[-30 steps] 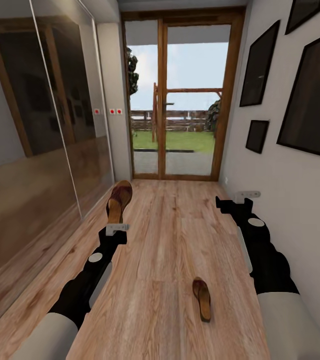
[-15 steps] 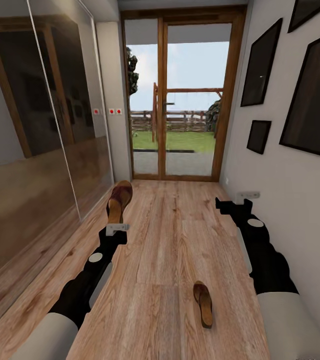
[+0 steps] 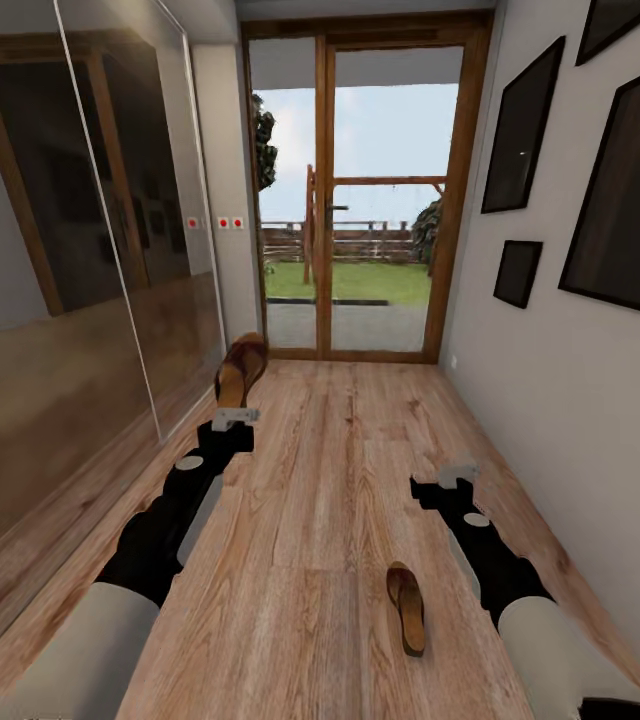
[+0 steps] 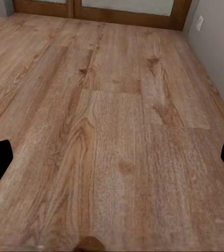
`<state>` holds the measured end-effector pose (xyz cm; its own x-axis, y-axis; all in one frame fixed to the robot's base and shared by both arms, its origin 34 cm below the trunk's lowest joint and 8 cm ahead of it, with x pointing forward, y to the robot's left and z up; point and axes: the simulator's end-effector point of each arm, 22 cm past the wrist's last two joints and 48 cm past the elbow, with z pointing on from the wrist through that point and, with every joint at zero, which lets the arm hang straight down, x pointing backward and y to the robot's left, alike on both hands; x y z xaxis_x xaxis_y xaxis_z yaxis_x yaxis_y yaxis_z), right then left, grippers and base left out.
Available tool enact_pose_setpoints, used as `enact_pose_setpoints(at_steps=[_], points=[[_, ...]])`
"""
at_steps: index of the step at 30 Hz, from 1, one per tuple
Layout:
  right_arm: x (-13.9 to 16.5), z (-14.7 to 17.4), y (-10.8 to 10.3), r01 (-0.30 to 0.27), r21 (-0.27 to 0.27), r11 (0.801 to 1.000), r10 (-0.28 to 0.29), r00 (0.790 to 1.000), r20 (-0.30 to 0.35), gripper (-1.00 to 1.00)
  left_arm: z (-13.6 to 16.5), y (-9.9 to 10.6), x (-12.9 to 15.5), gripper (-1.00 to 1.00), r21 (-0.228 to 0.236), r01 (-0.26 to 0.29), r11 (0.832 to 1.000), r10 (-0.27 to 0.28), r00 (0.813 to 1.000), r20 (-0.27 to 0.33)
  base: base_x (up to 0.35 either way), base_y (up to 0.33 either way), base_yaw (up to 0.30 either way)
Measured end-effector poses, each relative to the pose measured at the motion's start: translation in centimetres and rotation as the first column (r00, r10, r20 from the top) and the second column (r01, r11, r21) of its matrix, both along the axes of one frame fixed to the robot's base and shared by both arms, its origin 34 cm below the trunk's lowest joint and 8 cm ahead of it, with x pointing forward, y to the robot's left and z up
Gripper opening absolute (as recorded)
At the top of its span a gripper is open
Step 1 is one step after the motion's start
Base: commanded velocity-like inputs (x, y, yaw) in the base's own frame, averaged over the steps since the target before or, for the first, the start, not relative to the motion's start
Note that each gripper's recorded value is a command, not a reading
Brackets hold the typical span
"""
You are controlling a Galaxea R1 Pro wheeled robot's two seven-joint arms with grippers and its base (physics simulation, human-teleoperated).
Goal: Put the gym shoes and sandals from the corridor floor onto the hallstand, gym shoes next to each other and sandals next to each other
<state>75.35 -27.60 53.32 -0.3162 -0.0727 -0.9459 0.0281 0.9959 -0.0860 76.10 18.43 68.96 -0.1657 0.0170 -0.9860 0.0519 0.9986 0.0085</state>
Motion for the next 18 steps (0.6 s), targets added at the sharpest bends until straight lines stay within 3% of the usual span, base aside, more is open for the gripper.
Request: enact_pose_setpoints(at_steps=[6, 18], points=[[-1.0, -2.9, 0.2, -0.003, 0.006, 1.0, 0.004, 0.999, -0.05, 1.0, 7.2, -0.6, -1.1, -1.0, -0.006, 0.02, 1.0, -0.019, 0.996, 0.082, 0.0, 0.0, 0.0], [-1.0, -2.9, 0.2, -0.003, 0.006, 1.0, 0.003, 0.999, -0.048, 1.0, 9.0, -1.1, -1.7, -1.0, -0.006, 0.032, 0.999, -0.031, 0.994, 0.109, 0.0, 0.0, 0.0]])
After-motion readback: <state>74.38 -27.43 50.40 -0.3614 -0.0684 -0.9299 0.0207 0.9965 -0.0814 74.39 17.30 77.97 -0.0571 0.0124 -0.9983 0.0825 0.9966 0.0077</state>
